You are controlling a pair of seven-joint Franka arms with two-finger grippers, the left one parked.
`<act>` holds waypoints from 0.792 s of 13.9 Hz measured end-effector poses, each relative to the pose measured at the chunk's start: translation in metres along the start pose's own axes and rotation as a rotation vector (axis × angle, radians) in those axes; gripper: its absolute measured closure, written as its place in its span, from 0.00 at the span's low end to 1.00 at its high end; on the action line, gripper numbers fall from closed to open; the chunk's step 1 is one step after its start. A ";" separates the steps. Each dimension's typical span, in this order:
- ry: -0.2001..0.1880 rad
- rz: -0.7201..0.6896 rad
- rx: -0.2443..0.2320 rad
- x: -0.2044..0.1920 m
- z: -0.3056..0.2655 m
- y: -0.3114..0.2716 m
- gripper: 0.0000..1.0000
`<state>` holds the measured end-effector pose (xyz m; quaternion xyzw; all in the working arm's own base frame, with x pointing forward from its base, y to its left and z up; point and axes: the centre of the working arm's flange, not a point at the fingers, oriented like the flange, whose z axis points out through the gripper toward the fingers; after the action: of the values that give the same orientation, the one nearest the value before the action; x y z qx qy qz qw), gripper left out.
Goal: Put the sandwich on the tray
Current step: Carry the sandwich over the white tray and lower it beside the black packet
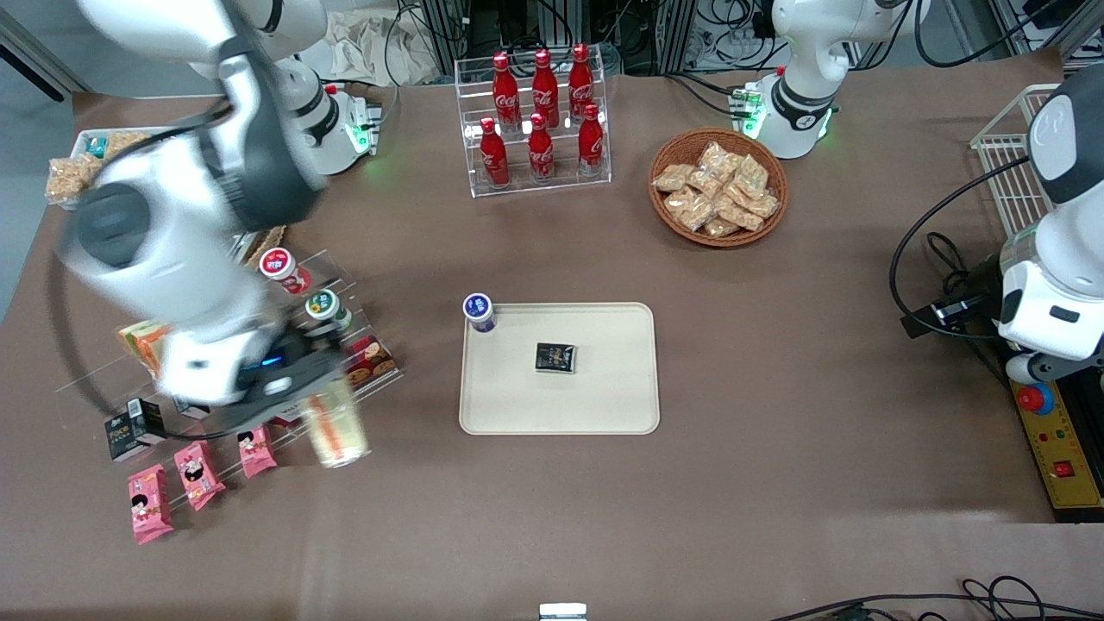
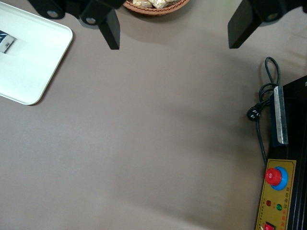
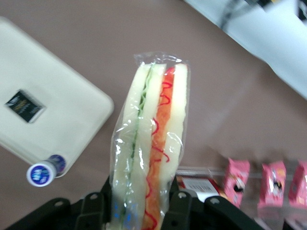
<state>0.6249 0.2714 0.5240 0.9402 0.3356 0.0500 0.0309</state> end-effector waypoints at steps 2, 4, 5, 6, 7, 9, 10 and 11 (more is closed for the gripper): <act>-0.005 -0.092 -0.012 0.021 0.023 -0.054 0.55; -0.008 -0.191 -0.053 0.038 0.057 -0.094 0.54; -0.008 -0.238 -0.082 0.046 0.074 -0.111 0.54; -0.007 -0.282 -0.104 0.052 0.091 -0.124 0.54; -0.005 -0.332 -0.116 0.057 0.108 -0.134 0.54; 0.002 -0.444 -0.126 0.065 0.139 -0.145 0.54; 0.001 -0.490 -0.130 0.067 0.152 -0.147 0.54; -0.003 -0.532 -0.132 0.068 0.164 -0.148 0.53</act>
<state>0.6033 0.4249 0.3525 0.8150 0.5667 0.0604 0.1047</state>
